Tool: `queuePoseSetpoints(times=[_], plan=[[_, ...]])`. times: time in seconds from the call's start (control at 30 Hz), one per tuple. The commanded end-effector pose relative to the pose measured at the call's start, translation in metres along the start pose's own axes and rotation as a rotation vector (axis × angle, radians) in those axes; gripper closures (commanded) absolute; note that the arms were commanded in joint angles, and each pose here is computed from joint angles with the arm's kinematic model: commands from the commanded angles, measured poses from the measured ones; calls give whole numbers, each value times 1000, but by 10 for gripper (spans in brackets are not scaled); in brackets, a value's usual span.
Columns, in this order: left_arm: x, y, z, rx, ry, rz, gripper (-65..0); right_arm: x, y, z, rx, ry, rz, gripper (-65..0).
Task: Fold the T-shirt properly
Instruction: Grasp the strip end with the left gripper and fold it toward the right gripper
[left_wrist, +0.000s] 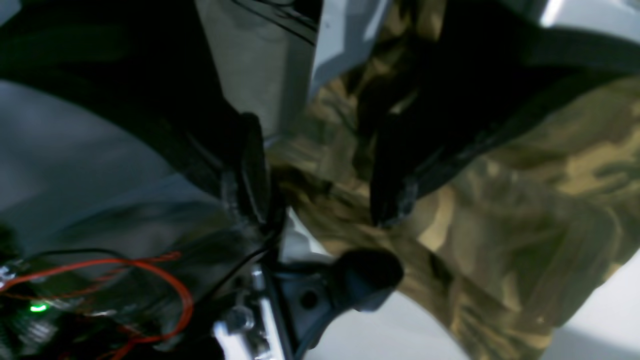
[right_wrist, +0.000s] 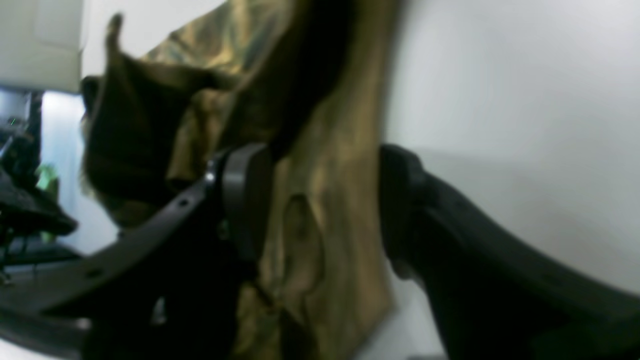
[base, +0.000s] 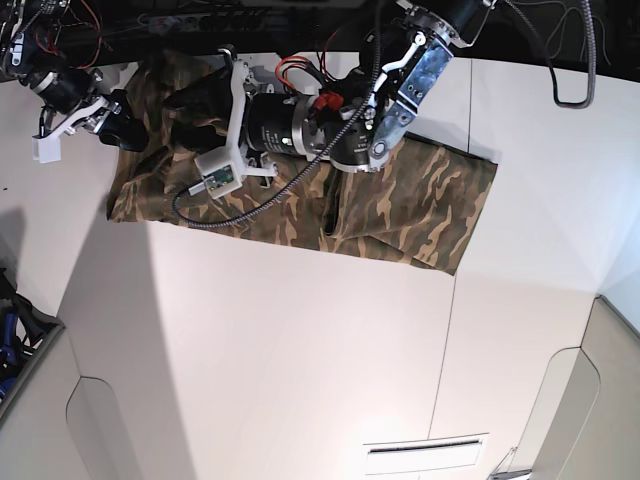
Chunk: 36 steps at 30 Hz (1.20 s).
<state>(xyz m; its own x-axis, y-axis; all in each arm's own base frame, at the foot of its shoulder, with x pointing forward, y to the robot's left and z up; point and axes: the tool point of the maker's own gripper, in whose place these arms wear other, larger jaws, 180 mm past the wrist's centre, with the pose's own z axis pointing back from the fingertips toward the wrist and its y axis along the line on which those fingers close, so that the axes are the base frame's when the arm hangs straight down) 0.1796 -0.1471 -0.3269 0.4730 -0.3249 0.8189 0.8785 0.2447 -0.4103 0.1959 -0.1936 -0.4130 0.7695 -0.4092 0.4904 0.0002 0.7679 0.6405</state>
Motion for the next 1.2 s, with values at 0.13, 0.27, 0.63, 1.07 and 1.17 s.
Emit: queuePoseSetpoints(times=[0.13,0.27,0.63,1.07,1.17], plan=[[10,6,-2,41,-27,-29,-356,-7,17,-11,49,6,2,-334],[3,11,-7,41,-33,4,-357,-7,24,-13,78,-8,-19,-334],[-29,29,-17,54,27,86,-357,-7,34,-15,123,-14,-41,-334],[-26,23,-16,1,48,74,-357,-12,68,-49,189,32,19,-334],[-25,22,-16,-2,42,78,-357,-12,69,-50,192,31,19,-279]])
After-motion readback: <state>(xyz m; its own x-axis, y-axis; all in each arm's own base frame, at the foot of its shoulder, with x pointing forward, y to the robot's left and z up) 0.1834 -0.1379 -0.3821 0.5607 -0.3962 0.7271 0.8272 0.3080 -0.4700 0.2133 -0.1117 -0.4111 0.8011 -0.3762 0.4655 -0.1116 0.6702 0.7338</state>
